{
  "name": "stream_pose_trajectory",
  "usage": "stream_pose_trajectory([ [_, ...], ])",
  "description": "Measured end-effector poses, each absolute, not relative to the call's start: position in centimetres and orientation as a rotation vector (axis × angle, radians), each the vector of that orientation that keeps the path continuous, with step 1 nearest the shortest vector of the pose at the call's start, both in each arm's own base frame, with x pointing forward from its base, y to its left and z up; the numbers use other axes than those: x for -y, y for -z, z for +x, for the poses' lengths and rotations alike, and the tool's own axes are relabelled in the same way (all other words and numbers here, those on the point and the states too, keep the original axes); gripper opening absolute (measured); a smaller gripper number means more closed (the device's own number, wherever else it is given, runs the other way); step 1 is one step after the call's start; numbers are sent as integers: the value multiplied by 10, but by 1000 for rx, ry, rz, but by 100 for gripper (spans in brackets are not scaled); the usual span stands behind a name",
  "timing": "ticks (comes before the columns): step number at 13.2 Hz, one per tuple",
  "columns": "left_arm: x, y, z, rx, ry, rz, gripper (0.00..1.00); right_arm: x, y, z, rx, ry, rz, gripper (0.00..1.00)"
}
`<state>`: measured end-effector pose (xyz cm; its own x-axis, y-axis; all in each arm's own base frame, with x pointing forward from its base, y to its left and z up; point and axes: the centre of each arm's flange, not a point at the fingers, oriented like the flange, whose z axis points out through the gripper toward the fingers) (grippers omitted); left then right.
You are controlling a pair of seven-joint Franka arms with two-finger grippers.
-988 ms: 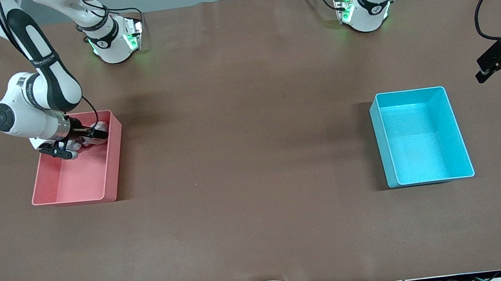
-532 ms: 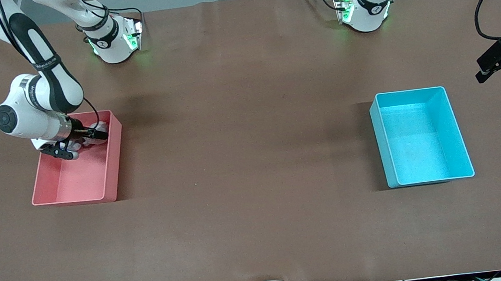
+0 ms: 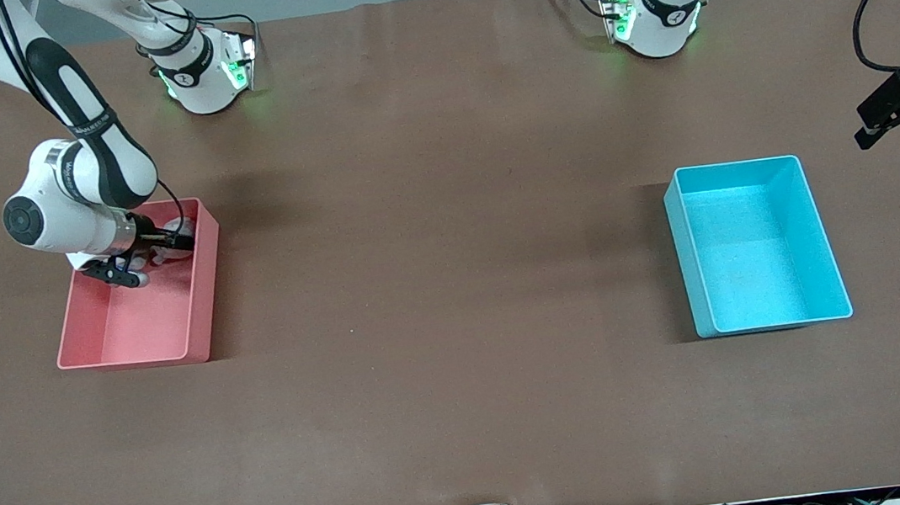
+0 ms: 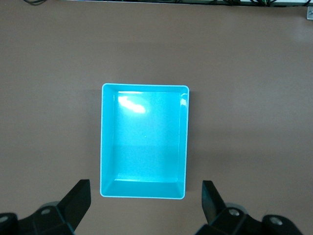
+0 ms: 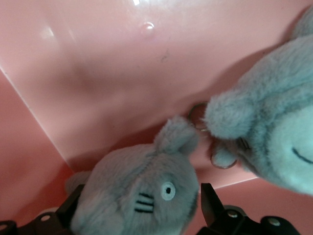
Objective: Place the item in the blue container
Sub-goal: 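Close the right gripper on one grey plush toy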
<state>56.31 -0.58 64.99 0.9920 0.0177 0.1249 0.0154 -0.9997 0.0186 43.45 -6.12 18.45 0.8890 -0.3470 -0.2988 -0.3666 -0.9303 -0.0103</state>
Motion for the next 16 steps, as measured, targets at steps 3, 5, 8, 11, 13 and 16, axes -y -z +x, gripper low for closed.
stream_pose_trajectory([
  [3,6,-650,563,-26,-196,3118,100,61,-183,434,-567,-461,-2988,96],
  [5,6,-650,563,-26,-196,3118,100,61,-183,434,-567,-462,-2988,77],
  [8,6,-650,563,-26,-196,3118,100,61,-183,434,-568,-465,-2987,60],
  [11,6,-650,563,-26,-196,3118,100,61,-184,435,-567,-468,-2985,34],
  [13,6,-650,563,-26,-196,3118,100,61,-187,437,-566,-489,-2979,31],
  [16,6,-650,563,-26,-196,3118,100,67,-191,441,-581,-498,-2969,25],
])
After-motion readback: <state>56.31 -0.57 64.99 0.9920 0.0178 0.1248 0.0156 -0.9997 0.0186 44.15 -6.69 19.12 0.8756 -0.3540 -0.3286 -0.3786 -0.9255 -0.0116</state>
